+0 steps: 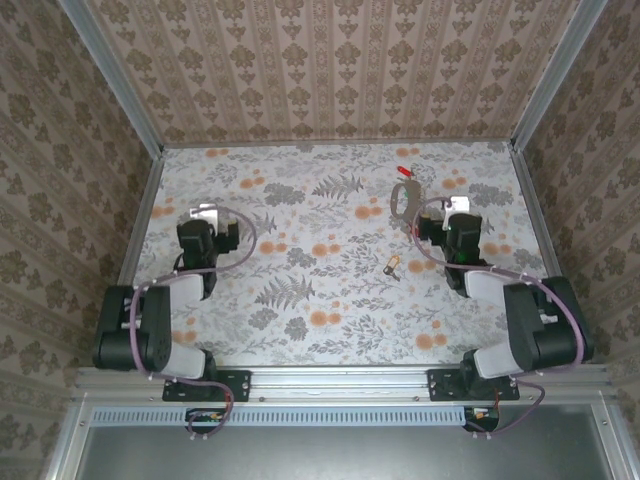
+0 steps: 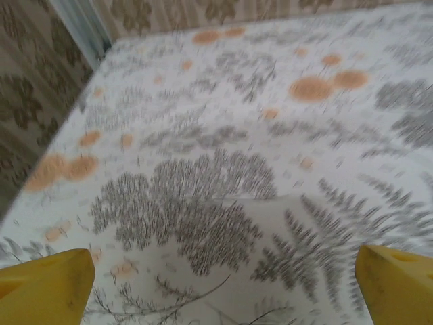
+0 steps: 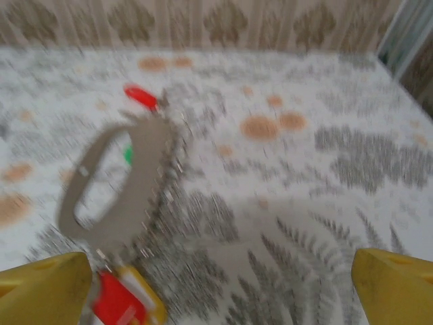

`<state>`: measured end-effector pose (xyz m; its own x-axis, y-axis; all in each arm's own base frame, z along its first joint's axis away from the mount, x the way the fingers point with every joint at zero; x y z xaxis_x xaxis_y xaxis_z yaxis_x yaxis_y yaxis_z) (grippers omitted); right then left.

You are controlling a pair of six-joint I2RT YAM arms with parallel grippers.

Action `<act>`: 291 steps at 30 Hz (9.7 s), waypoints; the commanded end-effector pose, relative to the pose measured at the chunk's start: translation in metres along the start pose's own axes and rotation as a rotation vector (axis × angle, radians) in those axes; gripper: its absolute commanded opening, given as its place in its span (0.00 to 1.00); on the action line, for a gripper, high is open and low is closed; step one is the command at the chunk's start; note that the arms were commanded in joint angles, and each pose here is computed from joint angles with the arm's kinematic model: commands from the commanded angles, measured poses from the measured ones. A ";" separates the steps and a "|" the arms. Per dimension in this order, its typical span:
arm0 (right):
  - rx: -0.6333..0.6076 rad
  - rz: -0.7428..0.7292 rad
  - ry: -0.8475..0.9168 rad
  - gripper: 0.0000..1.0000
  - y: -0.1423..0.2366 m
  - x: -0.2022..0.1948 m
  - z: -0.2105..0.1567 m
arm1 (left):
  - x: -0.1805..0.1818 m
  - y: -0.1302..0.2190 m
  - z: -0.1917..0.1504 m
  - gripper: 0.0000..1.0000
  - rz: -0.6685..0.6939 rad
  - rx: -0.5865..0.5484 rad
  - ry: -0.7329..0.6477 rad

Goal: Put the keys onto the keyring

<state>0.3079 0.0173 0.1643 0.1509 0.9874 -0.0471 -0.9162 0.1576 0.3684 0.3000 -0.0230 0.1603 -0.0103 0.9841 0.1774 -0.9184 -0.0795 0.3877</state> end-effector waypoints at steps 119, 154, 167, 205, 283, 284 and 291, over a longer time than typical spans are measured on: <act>0.828 0.583 0.071 0.70 0.046 0.106 -0.010 | -0.185 0.047 0.045 0.50 -0.762 0.650 -0.014; 0.919 0.830 0.217 0.42 -0.019 0.205 -0.043 | -0.166 0.024 0.029 0.49 -0.884 0.683 0.231; 0.925 0.853 0.213 0.36 -0.008 0.200 -0.049 | -0.180 0.020 0.003 0.41 -0.880 0.778 0.235; 0.814 0.897 0.243 0.08 0.001 0.194 -0.042 | -0.190 0.022 -0.014 0.37 -0.882 0.837 0.218; -0.034 1.792 0.218 0.00 0.193 0.168 0.168 | -0.115 0.218 0.164 0.20 -1.619 -0.141 -0.080; -0.035 1.794 0.210 0.00 0.193 0.169 0.167 | -0.116 0.218 0.164 0.19 -1.621 -0.141 -0.082; -0.056 1.814 0.169 0.00 0.193 0.170 0.168 | -0.121 0.217 0.165 0.14 -1.630 -0.137 -0.092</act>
<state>0.2306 0.2152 0.3623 -0.9479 -0.0147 0.3182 0.0535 -0.9921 0.1134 0.1676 -0.1812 0.3686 0.9588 0.0170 -0.2834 0.0204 0.9915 0.1284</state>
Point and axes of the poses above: each hand's point on the last joint's axis, 136 mm out from that joint toward the fingers, its own y axis back along the fingers, its own x axis along the line the jaws close on, z = x × y, the point moved 10 cm from there along y, back along the fingers, and after that the axes turned 2 degrees about -y, right-handed, at the moved point
